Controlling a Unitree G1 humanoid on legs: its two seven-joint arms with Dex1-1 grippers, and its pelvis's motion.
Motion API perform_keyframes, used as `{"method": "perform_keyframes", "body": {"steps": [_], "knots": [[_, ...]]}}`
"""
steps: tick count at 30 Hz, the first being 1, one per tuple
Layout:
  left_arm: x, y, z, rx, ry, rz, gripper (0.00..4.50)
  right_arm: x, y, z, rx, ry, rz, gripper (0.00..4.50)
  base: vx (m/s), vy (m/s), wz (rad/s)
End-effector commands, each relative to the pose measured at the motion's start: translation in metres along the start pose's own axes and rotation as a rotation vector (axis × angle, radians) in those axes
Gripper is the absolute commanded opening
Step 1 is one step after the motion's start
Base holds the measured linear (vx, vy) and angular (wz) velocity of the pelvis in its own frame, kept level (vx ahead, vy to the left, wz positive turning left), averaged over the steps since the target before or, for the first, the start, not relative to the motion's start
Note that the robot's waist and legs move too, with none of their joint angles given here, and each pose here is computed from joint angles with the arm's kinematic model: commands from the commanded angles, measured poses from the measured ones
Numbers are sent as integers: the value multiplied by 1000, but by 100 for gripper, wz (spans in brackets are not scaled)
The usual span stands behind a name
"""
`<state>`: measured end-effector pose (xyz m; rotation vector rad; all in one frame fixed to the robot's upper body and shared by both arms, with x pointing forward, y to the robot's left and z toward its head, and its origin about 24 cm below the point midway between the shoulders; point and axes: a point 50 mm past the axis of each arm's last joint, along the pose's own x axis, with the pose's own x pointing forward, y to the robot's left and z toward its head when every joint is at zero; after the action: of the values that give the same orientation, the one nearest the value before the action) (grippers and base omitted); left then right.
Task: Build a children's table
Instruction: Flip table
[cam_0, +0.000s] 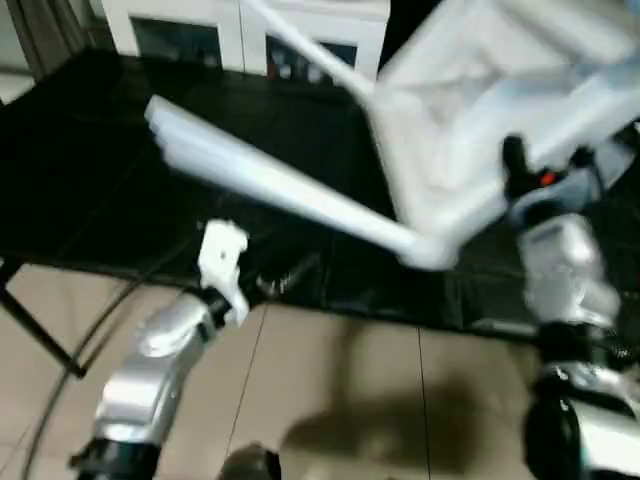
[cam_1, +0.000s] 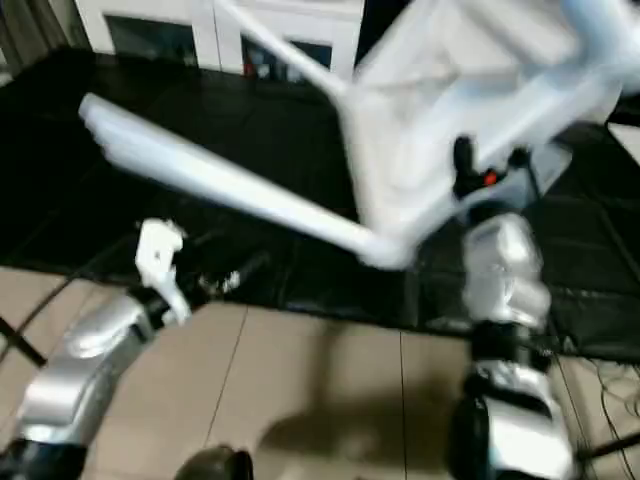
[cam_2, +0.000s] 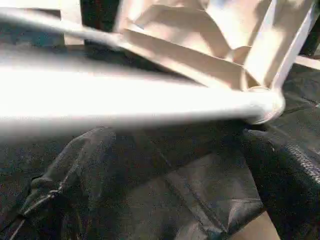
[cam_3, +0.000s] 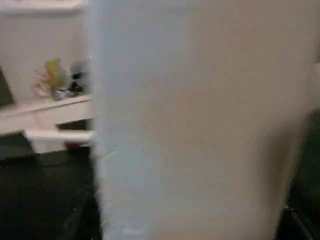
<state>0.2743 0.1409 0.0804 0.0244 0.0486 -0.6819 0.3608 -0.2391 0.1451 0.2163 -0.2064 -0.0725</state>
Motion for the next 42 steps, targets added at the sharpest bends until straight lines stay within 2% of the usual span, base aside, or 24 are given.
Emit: {"method": "perform_keyframes", "body": {"steps": [1, 5, 6, 8, 12, 14, 16, 17, 18, 19, 21, 22, 25, 27, 29, 33, 34, 36, 37, 39, 40, 41, 42], "knots": [[5, -3, 12, 61, -18, -36, 450, 2, 2, 20, -65, -78, -39, 190, 0, 0, 0], [7, -8, 30, 125, -44, -100, 450, 5, 13, 16, -202, -54, -66, 188, 0, 0, 0], [7, -8, 30, 125, -44, -100, 450, 5, 13, 16, -202, -54, -66, 188, 0, 0, 0], [6, -14, 41, 145, -60, -149, 450, 6, 21, 14, -265, -37, -69, 188, 0, 0, 0], [10, -14, 61, 221, -96, -137, 450, 10, 44, 6, -264, -16, 6, 188, 0, 0, 0], [13, -11, 67, 252, -95, -109, 450, 11, 49, 3, -268, -3, 24, 188, 0, 0, 0], [18, -4, 78, 373, -90, -31, 450, 11, 52, -2, -278, 25, 37, 188, 0, 0, 0], [21, 0, 84, 435, -97, 0, 450, 11, 52, -4, -259, 41, 40, 188, 0, 0, 0], [22, 2, 87, 473, -104, 22, 450, 10, 52, -6, -250, 52, 39, 244, 0, 0, 0], [24, 4, 90, 504, -109, 40, 450, 9, 51, -7, -254, 60, 35, 258, 0, 0, 0], [26, 7, 95, 549, -117, 65, 450, 9, 50, -9, -265, 70, 29, 271, 0, 0, 0], [32, 10, 104, 582, -178, 100, 450, 8, 48, -13, -269, 90, 13, 271, 0, 0, 0], [40, 14, 115, 634, -260, 174, 450, 7, 42, -20, -290, 117, -31, 298, 0, 0, 0], [47, 19, 118, 748, -270, 248, 450, 7, 38, -25, -292, 140, -55, 298, 0, 0, 0], [52, 18, 123, 872, -298, 247, 450, 6, 35, -31, -316, 161, -57, 298, 0, 0, 0], [57, 19, 135, 1002, -375, 302, 450, 6, 30, -40, -357, 198, -75, 298, 0, 0, 0], [59, 20, 136, 1082, -388, 317, 450, 6, 29, -44, -359, 207, -80, 298, 0, 0, 0], [60, 21, 137, 1120, -405, 326, 450, 6, 29, -45, -357, 208, -80, 298, 0, 0, 0], [60, 21, 142, 1171, -454, 357, 450, 7, 28, -47, -360, 215, -81, 283, 0, 0, 0], [59, 20, 147, 1195, -493, 368, 450, 7, 27, -48, -364, 222, -82, 271, 0, 0, 0], [57, 18, 154, 1230, -550, 386, 450, 7, 26, -51, -370, 234, -79, 271, 0, 0, 0], [56, 18, 158, 1256, -586, 402, 450, 7, 26, -52, -374, 240, -76, 246, 0, 0, 0], [55, 17, 161, 1280, -608, 417, 450, 7, 26, -53, -376, 241, -74, 246, 0, 0, 0]]}}
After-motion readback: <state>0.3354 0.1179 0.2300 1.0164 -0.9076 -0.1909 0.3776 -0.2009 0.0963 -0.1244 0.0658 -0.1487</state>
